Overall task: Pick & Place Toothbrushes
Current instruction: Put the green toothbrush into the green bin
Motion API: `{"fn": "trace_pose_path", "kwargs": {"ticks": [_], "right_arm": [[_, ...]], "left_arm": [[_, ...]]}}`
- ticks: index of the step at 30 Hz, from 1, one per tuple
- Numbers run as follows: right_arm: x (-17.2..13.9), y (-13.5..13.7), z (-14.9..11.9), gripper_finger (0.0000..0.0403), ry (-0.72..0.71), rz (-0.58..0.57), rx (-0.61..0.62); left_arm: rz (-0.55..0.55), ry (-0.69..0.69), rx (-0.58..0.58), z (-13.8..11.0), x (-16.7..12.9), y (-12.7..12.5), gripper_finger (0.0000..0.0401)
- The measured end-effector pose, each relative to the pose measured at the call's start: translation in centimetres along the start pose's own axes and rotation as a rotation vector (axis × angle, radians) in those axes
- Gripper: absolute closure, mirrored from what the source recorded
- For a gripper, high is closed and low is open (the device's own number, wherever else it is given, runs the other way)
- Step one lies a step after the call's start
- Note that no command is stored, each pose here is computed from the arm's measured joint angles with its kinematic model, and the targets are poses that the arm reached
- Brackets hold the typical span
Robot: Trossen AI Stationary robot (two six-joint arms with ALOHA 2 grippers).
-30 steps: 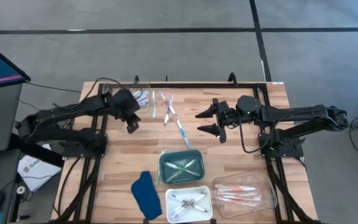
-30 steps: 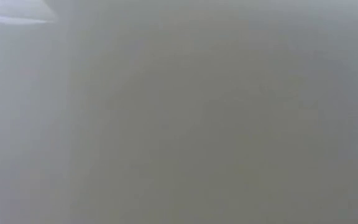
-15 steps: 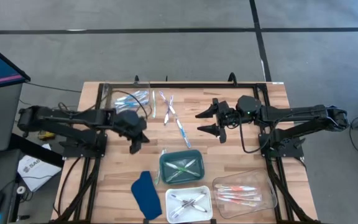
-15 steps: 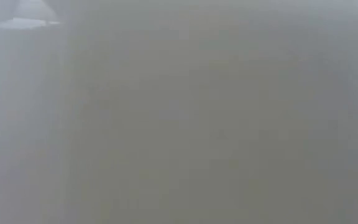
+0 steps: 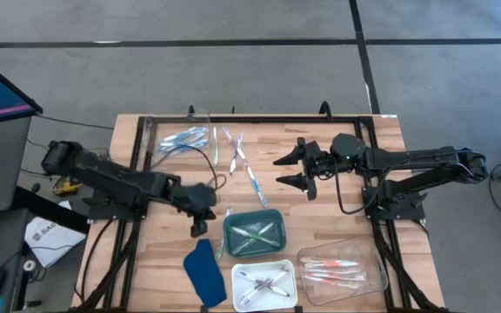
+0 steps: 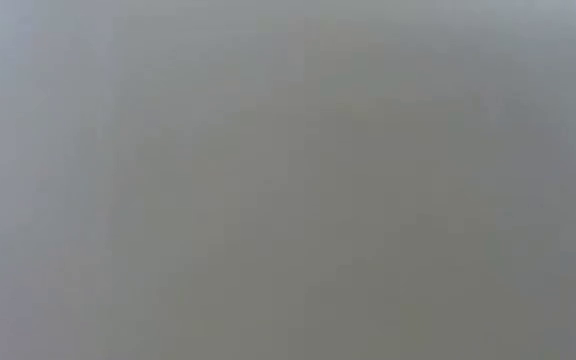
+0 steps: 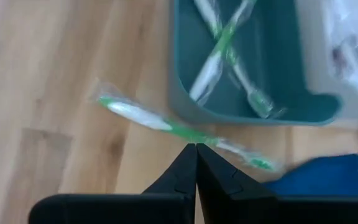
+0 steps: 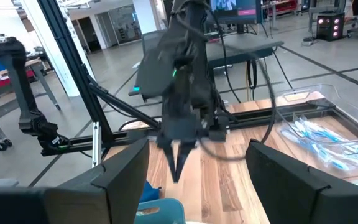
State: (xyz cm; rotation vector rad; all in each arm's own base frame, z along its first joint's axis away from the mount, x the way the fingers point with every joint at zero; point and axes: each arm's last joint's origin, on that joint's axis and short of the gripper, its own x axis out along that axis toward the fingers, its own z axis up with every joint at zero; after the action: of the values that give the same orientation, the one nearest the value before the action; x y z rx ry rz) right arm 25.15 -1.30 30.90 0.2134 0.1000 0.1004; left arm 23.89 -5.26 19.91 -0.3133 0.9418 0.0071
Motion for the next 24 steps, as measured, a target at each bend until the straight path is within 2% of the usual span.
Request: {"fn": "trace_pose_path", "kwargs": {"ticks": [4, 7, 12, 17, 24], "right_arm": [[0.0, 0.0, 0.0, 0.0143, 0.001, 0.000, 0.000], [0.0, 0.0, 0.0, 0.0143, 0.002, 0.000, 0.000], [0.0, 0.0, 0.0, 0.0143, 0.002, 0.000, 0.000], [0.0, 0.0, 0.0, 0.0143, 0.003, -0.001, 0.001], [0.0, 0.0, 0.0, 0.0143, 0.003, -0.001, 0.000]], "left_arm": [[0.087, 0.052, 0.027, -0.8, 2.4, -0.4, 0.0400], [0.098, 0.079, 0.040, -1.2, 3.5, -0.6, 0.0400], [0.033, 0.006, 0.078, -1.2, 4.8, -2.3, 0.0400], [0.068, -0.050, 0.115, -1.9, 4.9, -3.5, 0.0400], [0.070, -0.114, 0.089, -3.7, 5.2, -4.0, 0.0400]]}}
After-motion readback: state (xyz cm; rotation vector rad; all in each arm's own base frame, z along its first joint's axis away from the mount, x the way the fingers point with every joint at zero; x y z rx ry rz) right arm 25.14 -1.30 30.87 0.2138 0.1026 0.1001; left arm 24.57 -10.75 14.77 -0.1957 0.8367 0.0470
